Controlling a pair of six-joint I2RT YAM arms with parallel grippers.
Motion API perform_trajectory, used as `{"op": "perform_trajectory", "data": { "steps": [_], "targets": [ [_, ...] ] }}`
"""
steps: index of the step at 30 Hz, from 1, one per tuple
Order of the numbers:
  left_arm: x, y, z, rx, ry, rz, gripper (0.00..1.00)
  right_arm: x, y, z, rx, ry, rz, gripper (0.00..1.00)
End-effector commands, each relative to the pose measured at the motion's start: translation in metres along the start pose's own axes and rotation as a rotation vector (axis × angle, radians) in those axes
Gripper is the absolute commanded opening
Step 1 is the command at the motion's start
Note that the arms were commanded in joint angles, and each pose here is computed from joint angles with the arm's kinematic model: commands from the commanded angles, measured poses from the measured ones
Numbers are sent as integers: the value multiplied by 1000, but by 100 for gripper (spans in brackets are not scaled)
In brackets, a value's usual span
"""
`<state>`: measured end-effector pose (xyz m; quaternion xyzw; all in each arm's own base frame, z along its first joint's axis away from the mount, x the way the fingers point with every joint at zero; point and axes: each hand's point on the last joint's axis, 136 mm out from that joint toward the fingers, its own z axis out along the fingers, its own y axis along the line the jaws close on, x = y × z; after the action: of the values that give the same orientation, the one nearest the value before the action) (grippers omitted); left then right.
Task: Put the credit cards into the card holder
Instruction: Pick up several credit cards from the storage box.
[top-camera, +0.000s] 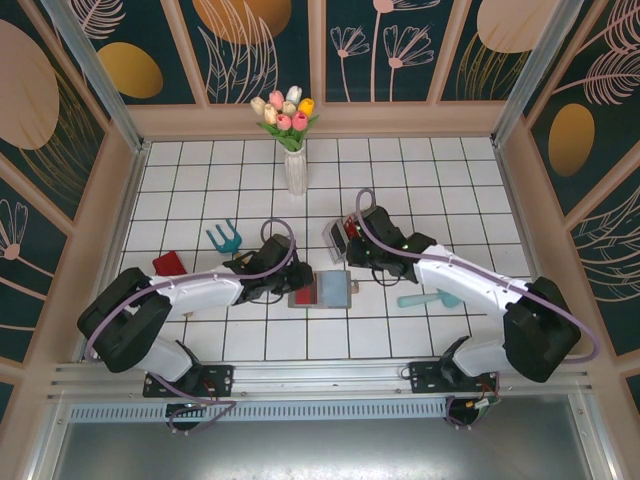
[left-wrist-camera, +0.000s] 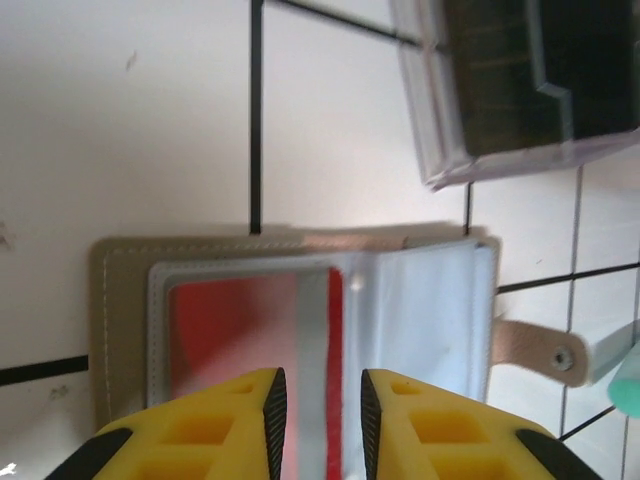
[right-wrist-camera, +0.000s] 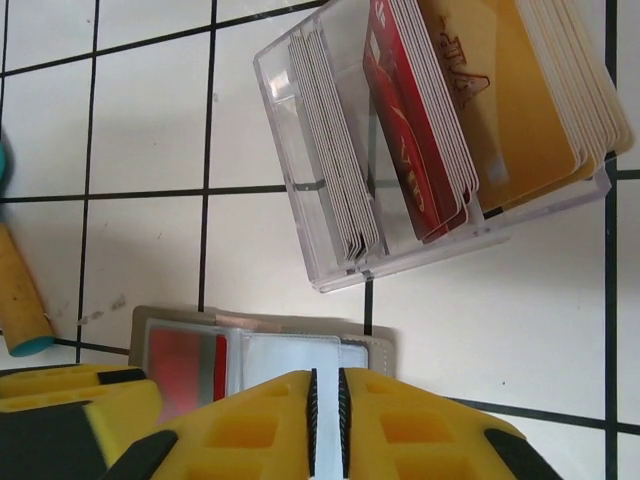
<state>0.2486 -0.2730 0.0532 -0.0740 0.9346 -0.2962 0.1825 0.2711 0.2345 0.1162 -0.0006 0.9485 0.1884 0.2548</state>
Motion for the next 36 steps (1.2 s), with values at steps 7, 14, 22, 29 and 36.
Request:
{"op": "perform_trajectory", "data": {
  "steps": [7, 14, 22, 29, 36],
  "targets": [
    [-47, -24, -5, 58, -94, -77, 42, -71, -50, -12, 227, -103, -57, 27],
    [-82, -46, 24, 96, -77, -111, 57, -100, -71, 2, 335, -45, -166, 44],
    [-96, -51, 63, 33, -34, -106, 58, -101, -61, 30, 286, 20, -215, 49],
    [-89, -40, 81, 9, -3, -119, 55, -97, -63, 42, 294, 49, -232, 50],
    [-80, -27, 93, -18, 24, -127, 54, -88, -64, 55, 281, 100, -251, 52]
  ]
}}
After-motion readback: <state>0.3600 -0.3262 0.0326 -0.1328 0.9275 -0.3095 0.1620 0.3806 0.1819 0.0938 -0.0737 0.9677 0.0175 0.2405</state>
